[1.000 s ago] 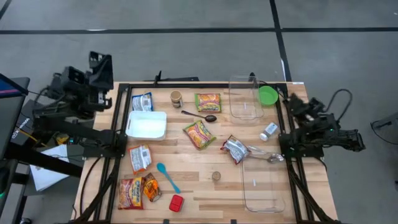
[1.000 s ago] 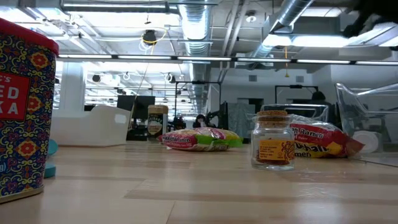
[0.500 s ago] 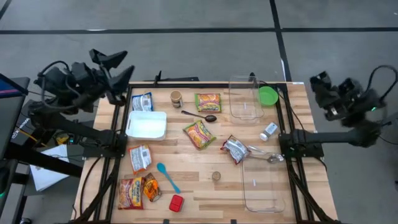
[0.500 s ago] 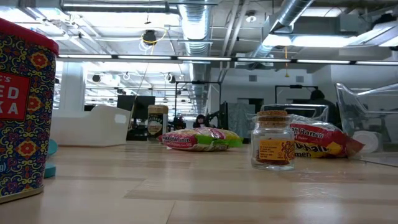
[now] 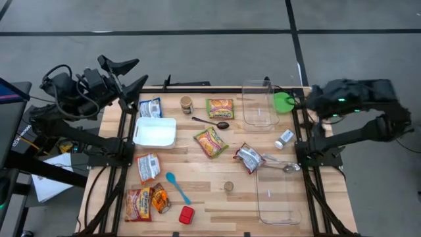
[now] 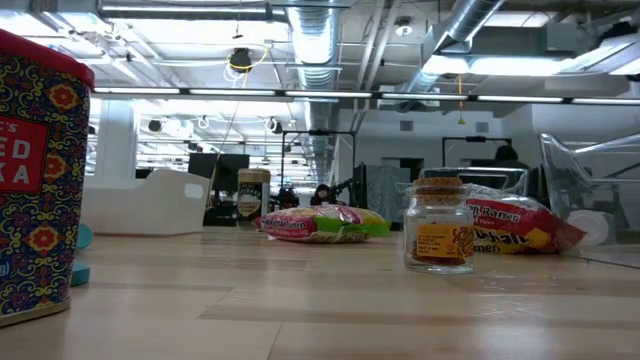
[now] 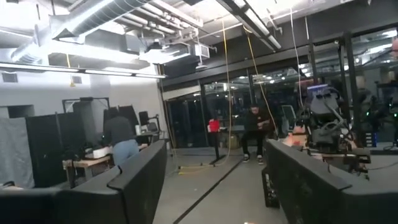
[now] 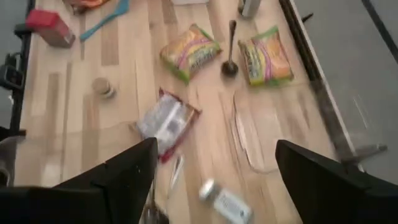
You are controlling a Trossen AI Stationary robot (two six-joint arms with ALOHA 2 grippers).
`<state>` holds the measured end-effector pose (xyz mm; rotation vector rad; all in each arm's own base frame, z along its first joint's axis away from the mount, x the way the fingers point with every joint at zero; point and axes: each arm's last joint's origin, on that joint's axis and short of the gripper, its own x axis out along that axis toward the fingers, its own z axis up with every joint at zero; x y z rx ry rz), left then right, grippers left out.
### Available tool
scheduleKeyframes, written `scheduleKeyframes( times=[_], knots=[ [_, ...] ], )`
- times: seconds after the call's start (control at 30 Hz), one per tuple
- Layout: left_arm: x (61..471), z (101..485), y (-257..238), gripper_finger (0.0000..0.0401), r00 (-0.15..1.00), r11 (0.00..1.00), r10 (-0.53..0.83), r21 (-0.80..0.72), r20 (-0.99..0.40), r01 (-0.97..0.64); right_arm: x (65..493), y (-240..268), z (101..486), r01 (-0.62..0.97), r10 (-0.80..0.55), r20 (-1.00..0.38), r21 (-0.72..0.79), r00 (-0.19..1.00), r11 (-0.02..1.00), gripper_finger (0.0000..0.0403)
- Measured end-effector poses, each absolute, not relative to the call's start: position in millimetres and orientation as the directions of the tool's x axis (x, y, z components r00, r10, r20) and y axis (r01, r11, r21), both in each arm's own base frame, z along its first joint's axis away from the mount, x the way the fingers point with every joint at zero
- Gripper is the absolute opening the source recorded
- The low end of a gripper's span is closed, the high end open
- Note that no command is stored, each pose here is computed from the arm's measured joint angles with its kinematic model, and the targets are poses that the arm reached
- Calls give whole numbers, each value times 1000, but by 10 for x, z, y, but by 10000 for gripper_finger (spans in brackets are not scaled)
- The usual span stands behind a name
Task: Pick & Place Food Item
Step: Put the white seasoning bottle into the top transparent bin
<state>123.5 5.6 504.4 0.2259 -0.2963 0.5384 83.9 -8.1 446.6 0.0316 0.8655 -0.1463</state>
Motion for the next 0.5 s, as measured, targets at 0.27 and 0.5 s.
scheduleKeyframes(
  times=[0.27, 0.5],
  knots=[
    [1281, 4986, 65, 260, 814, 812, 511, 157, 275, -562, 1002, 8, 3803, -67, 116, -886, 96, 449, 993, 318],
    [1365, 4949, 58, 260, 824, 811, 510, 179, 248, -556, 926, 82, 3052, -202, 107, -970, 62, 219, 977, 317]
  ],
)
